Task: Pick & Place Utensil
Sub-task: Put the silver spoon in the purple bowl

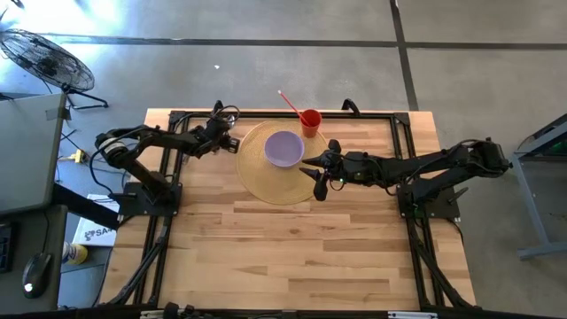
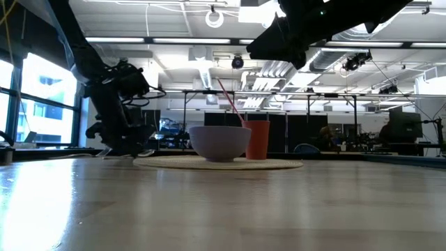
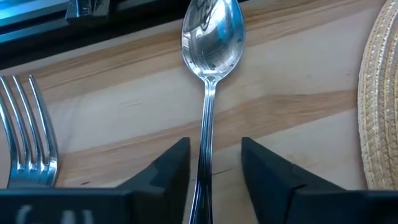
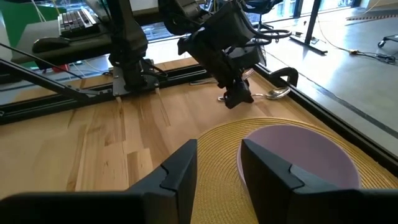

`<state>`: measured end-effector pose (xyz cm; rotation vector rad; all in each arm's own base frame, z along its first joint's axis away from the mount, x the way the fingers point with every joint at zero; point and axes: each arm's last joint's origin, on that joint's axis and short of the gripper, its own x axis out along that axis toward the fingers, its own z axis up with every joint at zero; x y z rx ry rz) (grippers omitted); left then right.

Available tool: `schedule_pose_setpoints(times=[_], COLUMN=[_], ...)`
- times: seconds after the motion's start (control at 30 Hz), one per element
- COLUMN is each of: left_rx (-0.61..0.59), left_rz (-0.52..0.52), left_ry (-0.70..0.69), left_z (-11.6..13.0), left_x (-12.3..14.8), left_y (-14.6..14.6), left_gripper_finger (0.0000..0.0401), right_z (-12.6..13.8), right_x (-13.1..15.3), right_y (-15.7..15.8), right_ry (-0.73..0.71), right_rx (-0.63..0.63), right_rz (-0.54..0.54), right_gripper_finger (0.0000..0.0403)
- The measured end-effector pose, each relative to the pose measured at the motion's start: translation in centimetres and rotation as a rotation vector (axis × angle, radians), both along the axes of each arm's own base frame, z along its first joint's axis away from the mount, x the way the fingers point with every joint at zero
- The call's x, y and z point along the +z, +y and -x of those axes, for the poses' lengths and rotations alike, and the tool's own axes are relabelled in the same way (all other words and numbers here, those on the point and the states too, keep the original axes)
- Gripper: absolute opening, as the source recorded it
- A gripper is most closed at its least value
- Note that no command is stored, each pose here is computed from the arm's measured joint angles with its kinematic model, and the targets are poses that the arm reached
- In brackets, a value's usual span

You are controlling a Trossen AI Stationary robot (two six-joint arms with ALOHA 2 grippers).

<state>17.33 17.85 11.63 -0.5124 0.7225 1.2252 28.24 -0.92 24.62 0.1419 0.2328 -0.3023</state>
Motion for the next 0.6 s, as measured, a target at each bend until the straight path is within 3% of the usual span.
schedule_pose_setpoints(times=[0.27,0.6], left_rx=[-0.001,-0.049], left_rz=[0.003,0.014], left_ry=[0.001,0.014], left_z=[0.02,-0.01], left_x=[-0.03,-0.06], left_y=[-0.03,-0.08], left_gripper_finger=[0.0065,0.0013], right_z=[0.00,0.00], right_x=[0.00,0.00], right_y=[0.00,-0.01], right_ry=[-0.001,-0.001], right_rx=[-0.001,-0.001], right_rz=[-0.002,-0.003], right_gripper_finger=[0.0117,0.0117])
